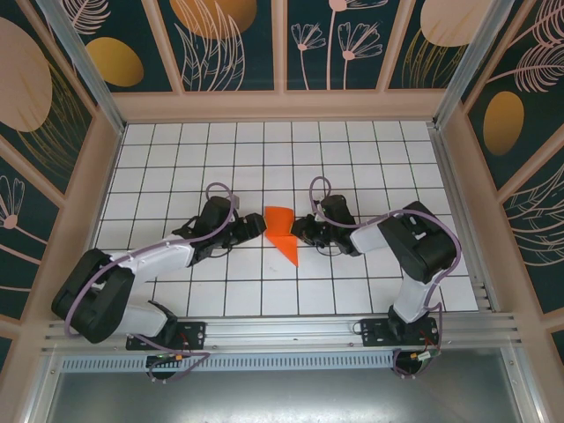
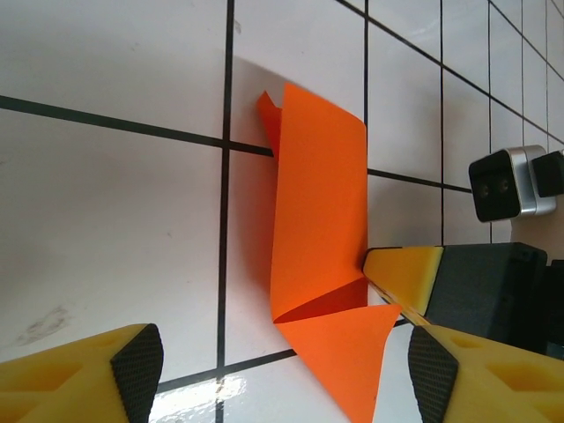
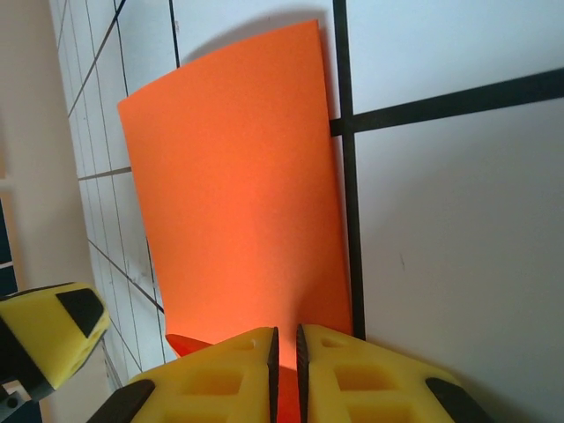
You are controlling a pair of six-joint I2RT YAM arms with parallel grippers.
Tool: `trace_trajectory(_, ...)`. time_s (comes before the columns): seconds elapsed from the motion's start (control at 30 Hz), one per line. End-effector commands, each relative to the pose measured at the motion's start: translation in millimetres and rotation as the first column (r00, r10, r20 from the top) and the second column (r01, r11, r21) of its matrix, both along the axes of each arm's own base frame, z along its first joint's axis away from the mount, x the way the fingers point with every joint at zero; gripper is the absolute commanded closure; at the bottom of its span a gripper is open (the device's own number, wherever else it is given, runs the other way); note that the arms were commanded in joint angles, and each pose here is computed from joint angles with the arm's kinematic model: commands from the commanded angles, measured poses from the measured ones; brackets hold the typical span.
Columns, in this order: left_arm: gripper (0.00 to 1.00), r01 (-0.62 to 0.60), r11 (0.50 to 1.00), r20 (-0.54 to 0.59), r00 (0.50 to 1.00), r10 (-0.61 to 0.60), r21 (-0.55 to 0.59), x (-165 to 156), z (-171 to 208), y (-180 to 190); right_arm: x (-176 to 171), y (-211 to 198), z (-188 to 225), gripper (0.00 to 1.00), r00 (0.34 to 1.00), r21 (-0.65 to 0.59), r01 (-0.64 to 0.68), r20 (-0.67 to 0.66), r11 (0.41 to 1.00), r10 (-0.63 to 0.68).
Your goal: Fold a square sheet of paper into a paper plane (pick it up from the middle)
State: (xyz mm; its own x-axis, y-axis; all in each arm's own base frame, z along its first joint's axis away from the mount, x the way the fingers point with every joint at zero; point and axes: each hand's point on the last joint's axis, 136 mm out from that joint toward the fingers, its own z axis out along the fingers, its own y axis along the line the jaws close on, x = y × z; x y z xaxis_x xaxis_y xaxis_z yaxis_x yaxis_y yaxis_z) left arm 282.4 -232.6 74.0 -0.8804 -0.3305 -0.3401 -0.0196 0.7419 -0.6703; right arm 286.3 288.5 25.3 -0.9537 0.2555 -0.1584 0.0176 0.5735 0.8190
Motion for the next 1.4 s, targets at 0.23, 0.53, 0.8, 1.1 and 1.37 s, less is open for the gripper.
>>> trace_trajectory(0.23, 0.31, 0.068, 0.991, -0.015, 0.997, -0.07, -0.112, 19.2, 4.5, -32.7, -12.2, -10.0, -30.0, 0.82, 0.997, -0.032, 0.013, -0.075, 0.999, -0.015)
trace_trajectory(0.53, 0.38, 0.069, 0.99, -0.077, 0.994, -0.079, -0.12, 33.0, -14.4, -39.6, -13.6, -10.7, -34.2, 0.82, 0.996, -0.04, 0.011, -0.084, 0.999, -0.014)
trace_trajectory(0.8, 0.42, 0.078, 0.989, -0.112, 0.989, -0.092, -0.124, 37.1, -28.4, -45.4, -14.1, -11.0, -35.7, 0.82, 0.996, -0.042, 0.009, -0.087, 0.999, -0.013)
trace_trajectory(1.1, 0.5, 0.109, 0.98, -0.133, 0.982, -0.131, -0.165, 40.3, -31.7, -57.6, -13.9, -10.5, -37.1, 0.82, 0.996, -0.041, 0.007, -0.089, 0.999, -0.01)
trace_trajectory(1.37, 0.71, 0.108, 0.977, -0.136, 0.982, -0.135, -0.185, 44.0, -32.2, -60.8, -12.8, -9.7, -35.2, 0.82, 0.996, -0.038, 0.0, -0.086, 0.999, -0.003)
